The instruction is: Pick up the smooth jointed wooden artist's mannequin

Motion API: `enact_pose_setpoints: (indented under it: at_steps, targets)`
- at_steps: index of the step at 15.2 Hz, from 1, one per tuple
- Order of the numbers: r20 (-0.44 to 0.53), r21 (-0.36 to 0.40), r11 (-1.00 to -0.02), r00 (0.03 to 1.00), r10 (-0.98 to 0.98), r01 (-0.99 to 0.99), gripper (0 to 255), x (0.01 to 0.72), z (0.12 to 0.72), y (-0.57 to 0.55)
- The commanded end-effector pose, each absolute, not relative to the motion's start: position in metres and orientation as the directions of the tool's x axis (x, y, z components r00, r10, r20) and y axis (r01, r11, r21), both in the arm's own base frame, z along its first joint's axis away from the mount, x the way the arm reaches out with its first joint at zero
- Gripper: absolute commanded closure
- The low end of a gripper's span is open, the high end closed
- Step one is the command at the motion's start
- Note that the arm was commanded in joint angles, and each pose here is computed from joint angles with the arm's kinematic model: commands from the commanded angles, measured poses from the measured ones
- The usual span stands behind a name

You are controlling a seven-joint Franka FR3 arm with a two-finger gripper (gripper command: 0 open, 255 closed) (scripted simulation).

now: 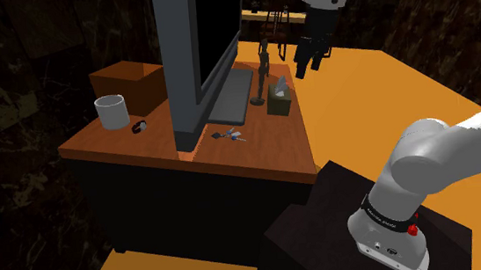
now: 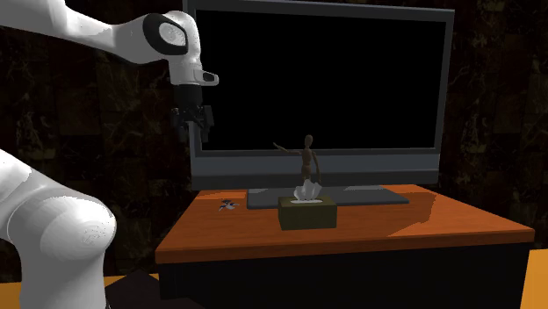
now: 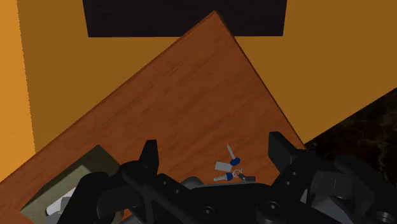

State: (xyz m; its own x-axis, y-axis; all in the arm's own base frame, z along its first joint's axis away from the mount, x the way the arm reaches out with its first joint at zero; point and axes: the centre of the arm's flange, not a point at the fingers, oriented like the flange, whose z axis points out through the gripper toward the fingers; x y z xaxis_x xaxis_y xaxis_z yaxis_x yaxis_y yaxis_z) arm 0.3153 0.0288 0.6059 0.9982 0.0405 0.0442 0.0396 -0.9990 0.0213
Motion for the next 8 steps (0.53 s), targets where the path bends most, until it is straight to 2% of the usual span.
enact_pose_setpoints:
  at_steps: [1, 8]
  targets:
    - [0.044, 0.021, -0.999, 0.998, 0.041, 0.04, 0, 0.315, 0.606, 0.029]
    - [0.037, -0.005, -0.986, 0.985, -0.169, -0.169, 0, 0.406, 0.605, 0.004]
